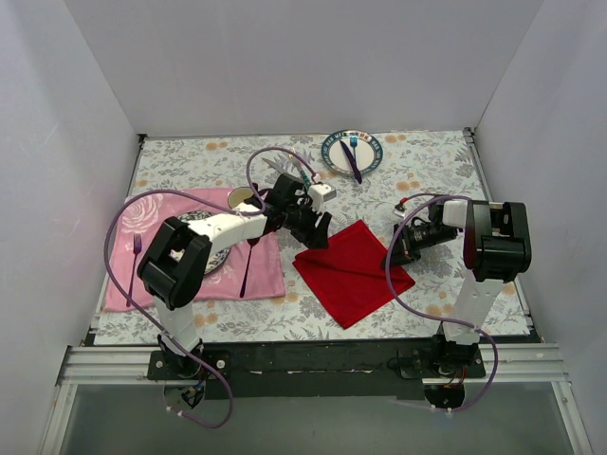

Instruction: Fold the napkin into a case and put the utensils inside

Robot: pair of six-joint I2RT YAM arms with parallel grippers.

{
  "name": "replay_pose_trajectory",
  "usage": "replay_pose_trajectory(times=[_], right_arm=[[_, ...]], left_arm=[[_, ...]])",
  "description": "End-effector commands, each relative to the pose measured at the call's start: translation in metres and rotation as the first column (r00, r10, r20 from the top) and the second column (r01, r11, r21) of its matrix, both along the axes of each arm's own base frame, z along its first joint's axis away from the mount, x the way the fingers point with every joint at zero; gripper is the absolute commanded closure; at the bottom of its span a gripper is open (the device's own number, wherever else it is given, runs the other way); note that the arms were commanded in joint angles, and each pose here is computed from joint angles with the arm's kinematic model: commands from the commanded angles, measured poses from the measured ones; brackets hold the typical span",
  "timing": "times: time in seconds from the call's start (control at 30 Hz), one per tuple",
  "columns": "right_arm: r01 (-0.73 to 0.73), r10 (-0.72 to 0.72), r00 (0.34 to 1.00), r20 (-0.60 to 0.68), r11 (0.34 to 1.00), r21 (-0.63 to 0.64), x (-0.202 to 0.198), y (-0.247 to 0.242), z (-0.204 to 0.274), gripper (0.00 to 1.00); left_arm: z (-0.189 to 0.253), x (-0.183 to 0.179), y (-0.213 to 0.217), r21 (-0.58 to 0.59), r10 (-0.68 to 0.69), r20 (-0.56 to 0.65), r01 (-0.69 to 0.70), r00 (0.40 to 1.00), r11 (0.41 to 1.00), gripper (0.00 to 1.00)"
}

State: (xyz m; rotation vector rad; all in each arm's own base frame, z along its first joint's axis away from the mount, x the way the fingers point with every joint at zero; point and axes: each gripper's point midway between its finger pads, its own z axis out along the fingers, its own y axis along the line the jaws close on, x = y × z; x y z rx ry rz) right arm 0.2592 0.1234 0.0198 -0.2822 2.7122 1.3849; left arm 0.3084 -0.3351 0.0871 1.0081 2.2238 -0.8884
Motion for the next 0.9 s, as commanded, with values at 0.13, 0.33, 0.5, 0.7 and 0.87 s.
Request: replay_pose_trajectory(times=[0.13, 0.33, 0.5, 0.7, 0.87], right_arm=[[-0.009, 0.012, 0.998, 0.061, 0.998, -0.058, 0.017, -0.006, -0.005, 0.85], [-0.011, 0.016, 0.997, 0.069, 0.997, -0.072, 0.024, -0.007, -0.008, 0.85], [-0.018, 0.023, 0.997, 0.071, 0.997, -0.074, 0.024, -0.007, -0.009, 0.85], [-0.024, 0.029, 0.997, 0.076, 0.997, -0.077, 0.024, -0.006, -0.009, 0.85], [-0.039, 0.045, 0.995, 0.094, 0.997, -0.063, 0.026, -0.002, 0.001, 0.85]], left_arm=[[-0.02, 0.005, 0.009, 0.077, 0.038, -0.031, -0.036, 0.999, 0.996, 0.52], [-0.038, 0.006, 0.02, 0.143, 0.082, -0.045, -0.075, 0.996, 0.987, 0.61], [-0.047, 0.008, 0.022, 0.167, 0.093, -0.052, -0.083, 0.994, 0.982, 0.75], [-0.05, 0.008, 0.025, 0.191, 0.098, -0.049, -0.087, 0.994, 0.978, 0.74], [-0.013, 0.024, 0.021, 0.116, 0.094, 0.006, -0.094, 0.996, 0.989, 0.54]])
